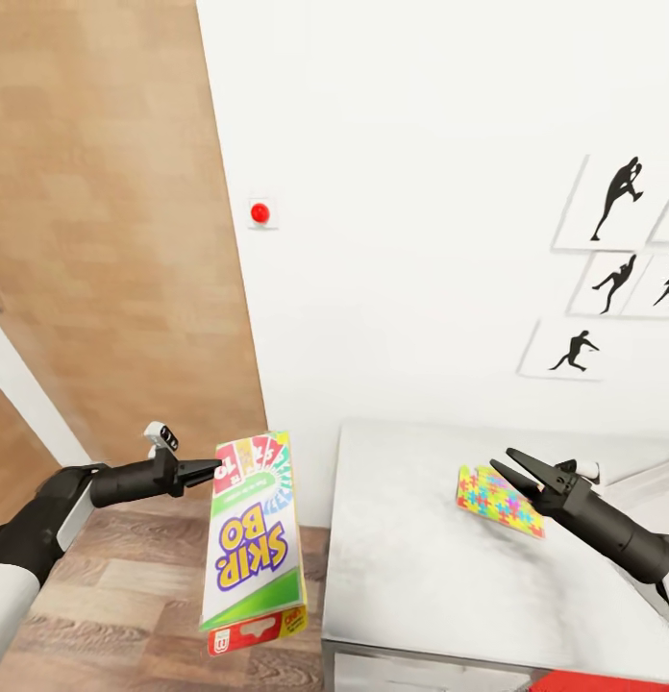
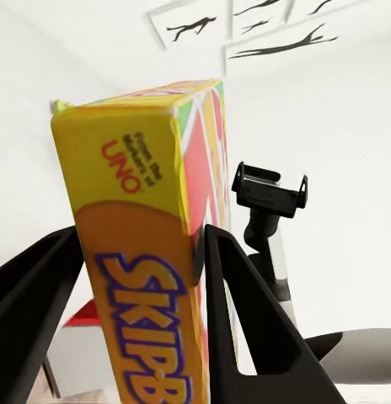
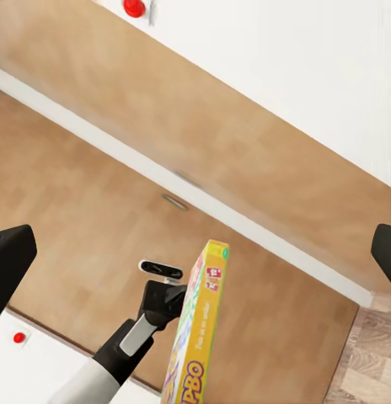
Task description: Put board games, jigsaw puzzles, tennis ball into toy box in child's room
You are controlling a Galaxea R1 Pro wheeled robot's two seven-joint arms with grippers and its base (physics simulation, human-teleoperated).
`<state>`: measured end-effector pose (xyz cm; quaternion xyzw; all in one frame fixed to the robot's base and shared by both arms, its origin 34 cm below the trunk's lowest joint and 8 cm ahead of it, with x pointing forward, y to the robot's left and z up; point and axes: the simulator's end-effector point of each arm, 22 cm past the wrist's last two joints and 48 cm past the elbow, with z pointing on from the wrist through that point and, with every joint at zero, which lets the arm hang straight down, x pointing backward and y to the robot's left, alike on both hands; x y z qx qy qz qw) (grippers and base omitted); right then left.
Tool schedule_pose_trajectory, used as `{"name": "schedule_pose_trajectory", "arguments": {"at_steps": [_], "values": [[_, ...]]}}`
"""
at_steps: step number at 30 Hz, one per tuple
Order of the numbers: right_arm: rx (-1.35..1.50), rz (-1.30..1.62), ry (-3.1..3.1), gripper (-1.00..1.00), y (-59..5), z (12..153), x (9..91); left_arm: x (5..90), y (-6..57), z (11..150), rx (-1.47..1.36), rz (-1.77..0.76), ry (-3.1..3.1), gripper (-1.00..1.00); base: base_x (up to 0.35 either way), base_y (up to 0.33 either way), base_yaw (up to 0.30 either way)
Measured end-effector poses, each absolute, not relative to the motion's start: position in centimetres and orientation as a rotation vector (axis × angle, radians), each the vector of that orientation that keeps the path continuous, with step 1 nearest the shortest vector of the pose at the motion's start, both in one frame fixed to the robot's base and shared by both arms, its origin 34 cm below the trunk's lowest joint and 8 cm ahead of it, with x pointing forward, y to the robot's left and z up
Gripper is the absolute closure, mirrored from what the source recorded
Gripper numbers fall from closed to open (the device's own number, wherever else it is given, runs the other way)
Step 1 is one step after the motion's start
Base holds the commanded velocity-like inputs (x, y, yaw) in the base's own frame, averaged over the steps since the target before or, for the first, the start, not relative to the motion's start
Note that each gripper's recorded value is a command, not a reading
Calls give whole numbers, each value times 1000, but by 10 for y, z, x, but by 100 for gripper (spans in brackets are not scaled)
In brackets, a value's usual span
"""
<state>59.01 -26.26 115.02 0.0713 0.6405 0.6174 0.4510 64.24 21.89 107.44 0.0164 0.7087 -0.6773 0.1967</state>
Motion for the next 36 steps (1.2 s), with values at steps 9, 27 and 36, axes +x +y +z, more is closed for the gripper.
{"name": "schedule_pose_trajectory", "arguments": {"at_steps": [9, 27, 36], "values": [[169, 1525, 1575, -100, -262, 1161, 585, 638, 218, 1085, 57, -1894, 1981, 100, -128, 0, -198], [151, 1520, 1554, -100, -262, 1177, 578, 632, 217, 1103, 79, -1886, 1965, 100, -60, 0, -200], [141, 1513, 1542, -100, -263, 1183, 577, 631, 216, 1108, 90, -1884, 1959, 100, 0, 0, -173]]}}
